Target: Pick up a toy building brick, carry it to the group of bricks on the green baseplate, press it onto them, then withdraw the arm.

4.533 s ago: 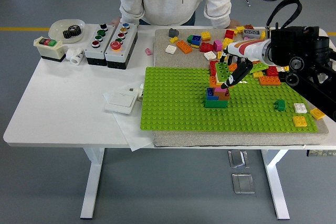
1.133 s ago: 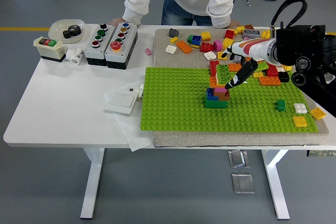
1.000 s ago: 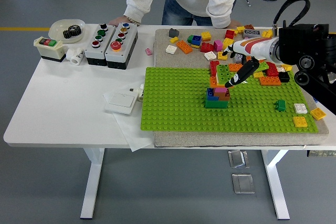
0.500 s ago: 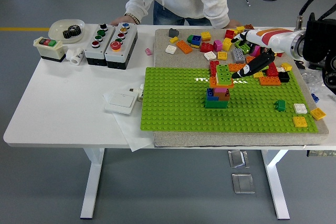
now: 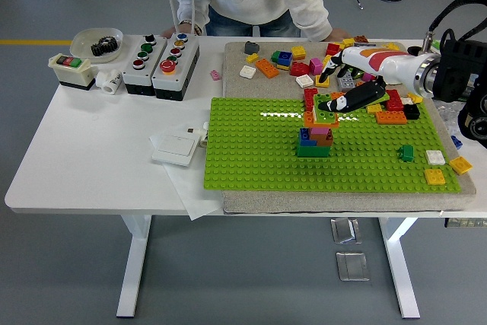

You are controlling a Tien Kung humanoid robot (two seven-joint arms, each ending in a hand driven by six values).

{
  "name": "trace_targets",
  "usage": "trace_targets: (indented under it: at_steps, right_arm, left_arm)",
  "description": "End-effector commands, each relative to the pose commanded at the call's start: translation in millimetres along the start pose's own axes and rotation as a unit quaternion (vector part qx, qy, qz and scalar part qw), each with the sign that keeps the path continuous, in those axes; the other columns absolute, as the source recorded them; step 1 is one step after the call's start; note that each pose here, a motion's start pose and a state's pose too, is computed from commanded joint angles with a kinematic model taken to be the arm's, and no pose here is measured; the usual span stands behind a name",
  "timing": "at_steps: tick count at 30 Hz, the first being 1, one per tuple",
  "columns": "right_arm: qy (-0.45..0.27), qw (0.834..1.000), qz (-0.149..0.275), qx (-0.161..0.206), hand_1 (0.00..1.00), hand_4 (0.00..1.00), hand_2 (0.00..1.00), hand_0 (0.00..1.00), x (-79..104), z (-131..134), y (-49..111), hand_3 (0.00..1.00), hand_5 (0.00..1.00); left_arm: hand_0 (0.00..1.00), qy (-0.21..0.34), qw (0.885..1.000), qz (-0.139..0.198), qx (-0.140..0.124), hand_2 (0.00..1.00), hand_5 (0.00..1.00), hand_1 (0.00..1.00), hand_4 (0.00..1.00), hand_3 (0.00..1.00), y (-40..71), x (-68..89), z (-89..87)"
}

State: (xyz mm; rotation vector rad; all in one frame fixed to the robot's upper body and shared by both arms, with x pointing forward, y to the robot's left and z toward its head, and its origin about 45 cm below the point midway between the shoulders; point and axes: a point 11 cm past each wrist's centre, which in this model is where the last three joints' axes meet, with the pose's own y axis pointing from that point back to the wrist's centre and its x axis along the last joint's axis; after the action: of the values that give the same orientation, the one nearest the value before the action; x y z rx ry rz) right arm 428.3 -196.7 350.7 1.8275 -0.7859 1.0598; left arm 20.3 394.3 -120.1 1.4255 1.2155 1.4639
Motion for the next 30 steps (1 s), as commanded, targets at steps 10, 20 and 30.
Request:
trace_targets:
  at_steps: [10,20,30]
  right_arm:
    - [0.012,1.0,-0.006,0.008,0.676,0.756,0.73,0.703,-5.0,-3.6,-0.6,0.589,0.432]
    - [0.02,0.999,-0.02,0.015,0.666,0.753,0.719,0.684,-14.8,-7.1,-4.7,0.571,0.432]
    - [0.022,0.999,-0.032,0.009,0.664,0.755,0.717,0.682,-21.3,-2.9,-7.2,0.568,0.429]
  left_arm:
    - [0.856,-0.003,1.0,0.001,0.002,0.805,0.623,0.8,0.69,0.614,-0.2,0.9,-1.3]
    - [0.856,-0.005,1.0,0.001,0.001,0.805,0.622,0.8,0.689,0.612,-0.2,1.2,-0.9]
    - [0.855,-0.004,1.0,0.0,-0.002,0.805,0.622,0.8,0.689,0.612,0.3,0.5,1.6]
